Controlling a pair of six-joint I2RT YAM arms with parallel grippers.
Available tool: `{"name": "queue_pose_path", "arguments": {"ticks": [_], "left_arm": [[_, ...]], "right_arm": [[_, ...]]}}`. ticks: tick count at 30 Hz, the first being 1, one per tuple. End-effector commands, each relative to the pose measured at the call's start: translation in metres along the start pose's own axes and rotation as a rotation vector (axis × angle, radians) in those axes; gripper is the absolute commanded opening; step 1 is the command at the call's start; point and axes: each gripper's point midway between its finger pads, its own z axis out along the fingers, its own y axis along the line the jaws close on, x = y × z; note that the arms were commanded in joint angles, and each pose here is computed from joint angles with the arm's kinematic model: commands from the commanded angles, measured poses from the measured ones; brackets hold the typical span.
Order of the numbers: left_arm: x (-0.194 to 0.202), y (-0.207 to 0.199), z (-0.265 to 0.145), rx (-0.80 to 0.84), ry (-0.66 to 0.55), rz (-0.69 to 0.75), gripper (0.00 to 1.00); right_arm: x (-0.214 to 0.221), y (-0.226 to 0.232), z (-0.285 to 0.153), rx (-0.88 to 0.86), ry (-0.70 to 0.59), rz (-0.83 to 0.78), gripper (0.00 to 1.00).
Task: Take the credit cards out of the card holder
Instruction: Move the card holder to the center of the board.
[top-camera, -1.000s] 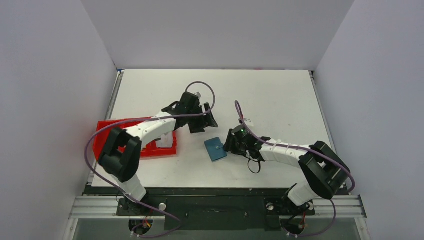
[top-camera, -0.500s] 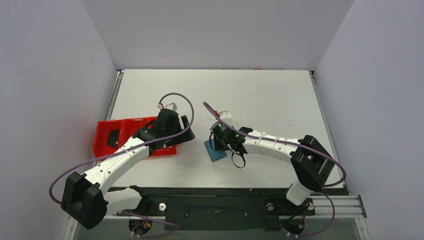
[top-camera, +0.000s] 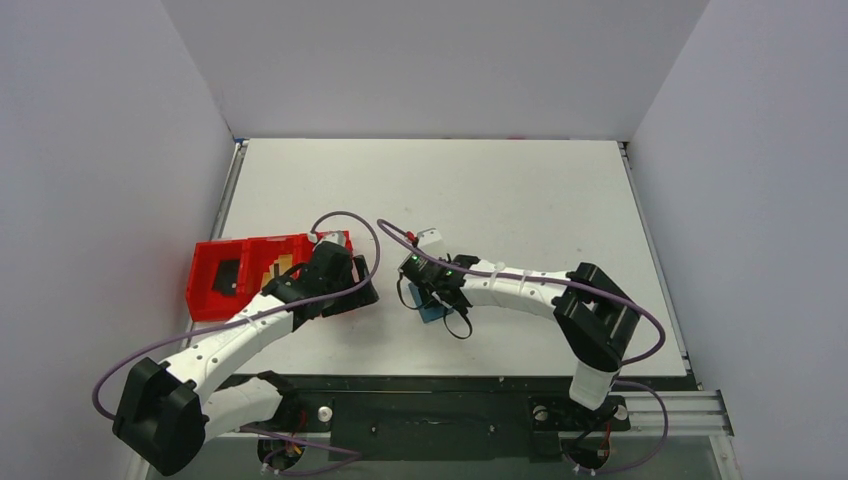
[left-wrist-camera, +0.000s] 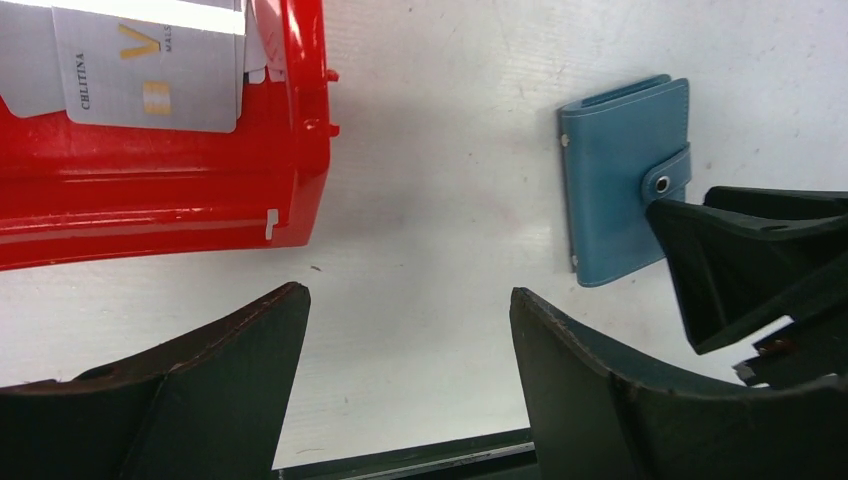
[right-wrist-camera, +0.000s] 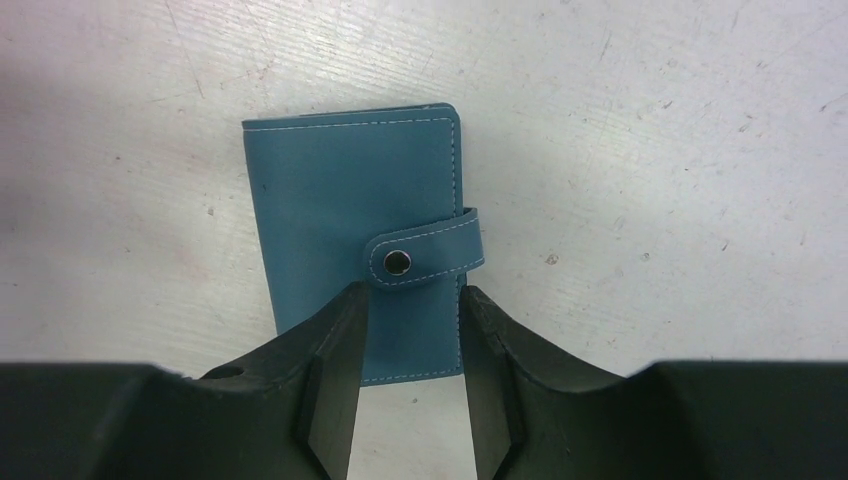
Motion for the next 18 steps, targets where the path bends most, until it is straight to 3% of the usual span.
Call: {"name": "queue_pose_path", "arguments": {"ticks": [1,13,18], "left_arm": [[-0.007,-0.011,0.001,0.059,-0.037,-0.034,0.72],[-0.006,-0.015,0.004,0.070,-0.024,-0.044,0.72],[-0.003,-0.017,0.005,0.080,-0.016,-0.044,0.72]], "right_arm": [[-0.021,0.000,-0.010,0.050,-0.072,-0.026,0.36],[-0.005,0.007,0.014,0.064,-0.007,-0.073,0.34],[0.003,0.007,0.017,0.063,0.011,-0.054,0.23]]}}
